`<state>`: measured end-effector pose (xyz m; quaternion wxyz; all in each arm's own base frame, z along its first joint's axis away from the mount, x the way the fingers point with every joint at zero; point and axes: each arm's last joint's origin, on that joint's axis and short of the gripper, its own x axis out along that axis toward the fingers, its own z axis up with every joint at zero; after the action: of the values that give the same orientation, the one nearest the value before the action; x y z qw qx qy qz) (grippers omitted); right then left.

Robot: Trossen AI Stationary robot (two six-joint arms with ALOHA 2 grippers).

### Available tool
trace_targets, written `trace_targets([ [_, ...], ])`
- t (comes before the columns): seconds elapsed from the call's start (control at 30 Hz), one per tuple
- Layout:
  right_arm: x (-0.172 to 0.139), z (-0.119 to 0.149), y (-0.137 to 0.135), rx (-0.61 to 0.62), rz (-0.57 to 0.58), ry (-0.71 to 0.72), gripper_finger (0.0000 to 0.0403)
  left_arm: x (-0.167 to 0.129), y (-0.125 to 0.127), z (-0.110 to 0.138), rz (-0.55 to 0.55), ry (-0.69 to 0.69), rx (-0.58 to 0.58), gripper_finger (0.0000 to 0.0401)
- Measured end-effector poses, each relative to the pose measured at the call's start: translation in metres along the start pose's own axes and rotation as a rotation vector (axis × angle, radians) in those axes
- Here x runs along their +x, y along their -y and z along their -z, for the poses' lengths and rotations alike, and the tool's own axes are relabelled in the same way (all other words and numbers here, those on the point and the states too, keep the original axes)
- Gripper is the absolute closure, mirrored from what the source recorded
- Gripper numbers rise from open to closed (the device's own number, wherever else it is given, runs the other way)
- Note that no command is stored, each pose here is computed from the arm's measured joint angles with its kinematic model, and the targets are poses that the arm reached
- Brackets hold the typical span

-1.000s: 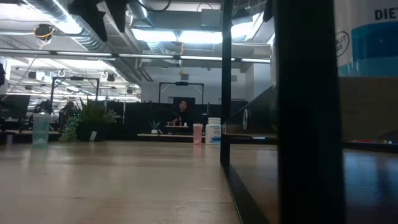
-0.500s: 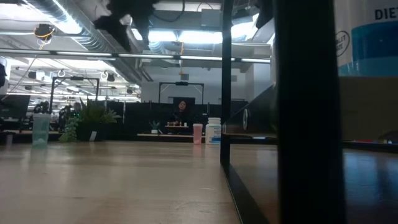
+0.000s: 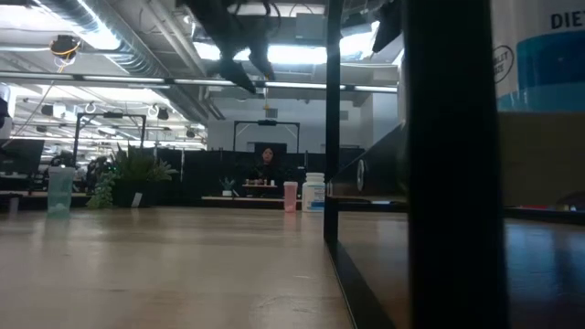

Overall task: Pick and place medicine bottles onto shelf by color
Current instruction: Put the top white pill bottle on the shelf

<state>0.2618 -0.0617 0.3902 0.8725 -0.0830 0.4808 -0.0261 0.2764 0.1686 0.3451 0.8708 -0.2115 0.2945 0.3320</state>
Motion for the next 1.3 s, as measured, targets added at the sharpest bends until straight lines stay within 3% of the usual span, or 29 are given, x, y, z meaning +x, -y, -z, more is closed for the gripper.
trace_targets([
  [0.33, -0.001, -0.003, 0.025, 0.261, 0.094, 0.099, 0.0142, 0.072, -0.052, -0.012, 0.117, 0.02, 0.398, 0.0118],
  [0.6, -0.003, -0.003, 0.039, 0.391, 0.129, 0.15, 0.0142, 0.118, -0.064, -0.004, 0.271, 0.043, 0.634, 0.0118],
  [0.8, -0.003, -0.001, 0.041, 0.473, 0.202, 0.138, 0.0142, 0.148, -0.065, 0.005, 0.364, 0.066, 0.639, 0.0118],
  [0.93, -0.003, -0.001, 0.041, 0.502, 0.203, 0.14, 0.0142, 0.164, -0.065, 0.01, 0.37, 0.072, 0.642, 0.0118],
  [1.1, -0.003, -0.001, 0.041, 0.522, 0.202, 0.143, 0.0142, 0.175, -0.064, 0.017, 0.467, 0.072, 0.627, 0.0118],
  [1.3, -0.003, -0.003, 0.042, 0.521, 0.206, 0.167, 0.0142, 0.189, -0.06, 0.028, 0.464, 0.03, 0.627, 0.0118],
])
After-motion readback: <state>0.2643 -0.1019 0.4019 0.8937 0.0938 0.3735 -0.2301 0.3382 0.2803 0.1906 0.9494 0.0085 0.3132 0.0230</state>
